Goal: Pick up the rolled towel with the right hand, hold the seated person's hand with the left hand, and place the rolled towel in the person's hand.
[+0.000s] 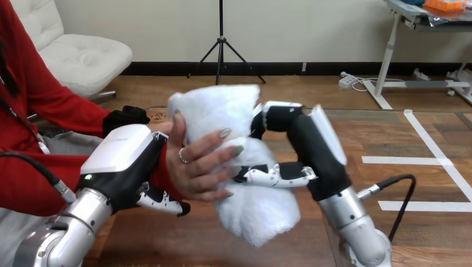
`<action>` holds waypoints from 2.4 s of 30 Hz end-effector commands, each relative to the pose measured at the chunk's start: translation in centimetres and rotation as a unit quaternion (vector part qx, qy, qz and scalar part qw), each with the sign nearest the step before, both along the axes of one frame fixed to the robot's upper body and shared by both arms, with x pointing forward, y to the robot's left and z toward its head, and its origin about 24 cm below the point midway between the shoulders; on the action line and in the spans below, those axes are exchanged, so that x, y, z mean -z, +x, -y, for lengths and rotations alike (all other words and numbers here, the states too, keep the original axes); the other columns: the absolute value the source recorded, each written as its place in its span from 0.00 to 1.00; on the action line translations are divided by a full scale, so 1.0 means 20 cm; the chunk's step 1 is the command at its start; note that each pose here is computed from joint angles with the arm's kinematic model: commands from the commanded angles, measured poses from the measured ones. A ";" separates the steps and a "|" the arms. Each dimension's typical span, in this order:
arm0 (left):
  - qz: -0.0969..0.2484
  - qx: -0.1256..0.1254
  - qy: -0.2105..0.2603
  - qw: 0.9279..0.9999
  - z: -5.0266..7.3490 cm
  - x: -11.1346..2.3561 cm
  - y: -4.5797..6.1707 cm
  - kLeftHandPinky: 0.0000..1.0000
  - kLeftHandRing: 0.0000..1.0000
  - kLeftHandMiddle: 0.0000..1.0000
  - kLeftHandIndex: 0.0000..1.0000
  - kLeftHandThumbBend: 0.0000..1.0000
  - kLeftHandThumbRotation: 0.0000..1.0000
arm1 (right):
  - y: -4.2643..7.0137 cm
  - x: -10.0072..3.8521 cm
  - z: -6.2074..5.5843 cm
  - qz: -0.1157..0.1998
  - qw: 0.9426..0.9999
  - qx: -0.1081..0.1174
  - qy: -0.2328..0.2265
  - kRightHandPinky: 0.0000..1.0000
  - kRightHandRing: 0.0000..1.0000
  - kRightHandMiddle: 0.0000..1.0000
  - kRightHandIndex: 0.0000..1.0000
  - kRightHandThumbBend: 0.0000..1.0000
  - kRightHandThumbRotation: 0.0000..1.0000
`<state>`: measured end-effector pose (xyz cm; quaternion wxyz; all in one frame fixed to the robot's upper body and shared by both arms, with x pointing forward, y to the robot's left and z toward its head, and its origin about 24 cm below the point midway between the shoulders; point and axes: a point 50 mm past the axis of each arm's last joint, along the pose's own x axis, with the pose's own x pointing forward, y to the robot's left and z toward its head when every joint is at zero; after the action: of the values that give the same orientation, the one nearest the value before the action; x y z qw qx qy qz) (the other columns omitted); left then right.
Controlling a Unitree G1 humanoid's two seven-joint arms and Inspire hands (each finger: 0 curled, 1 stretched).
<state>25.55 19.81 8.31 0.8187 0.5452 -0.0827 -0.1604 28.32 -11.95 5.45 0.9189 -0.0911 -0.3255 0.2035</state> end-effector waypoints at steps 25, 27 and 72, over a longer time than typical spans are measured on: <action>0.063 0.056 -0.024 0.996 0.09 -0.15 0.05 0.22 0.27 0.33 0.35 0.89 0.00 | -0.03 -0.24 -0.02 0.117 0.991 -0.022 0.065 0.22 0.29 0.36 0.35 0.77 0.00; 0.062 0.056 -0.025 0.996 0.09 -0.15 0.05 0.22 0.27 0.34 0.35 0.89 0.00 | -0.03 -0.24 -0.02 0.115 0.991 -0.023 0.065 0.22 0.29 0.36 0.35 0.78 0.00; 0.068 0.054 -0.028 0.996 0.11 -0.17 0.04 0.35 0.39 0.44 0.46 0.94 0.00 | -0.01 -0.21 -0.01 0.086 0.994 -0.021 0.069 0.23 0.30 0.38 0.38 0.80 0.00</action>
<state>25.80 19.16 9.28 0.8237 0.5300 -0.1086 -0.1695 27.44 -12.48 7.62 0.9002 -0.0636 -0.3811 0.2007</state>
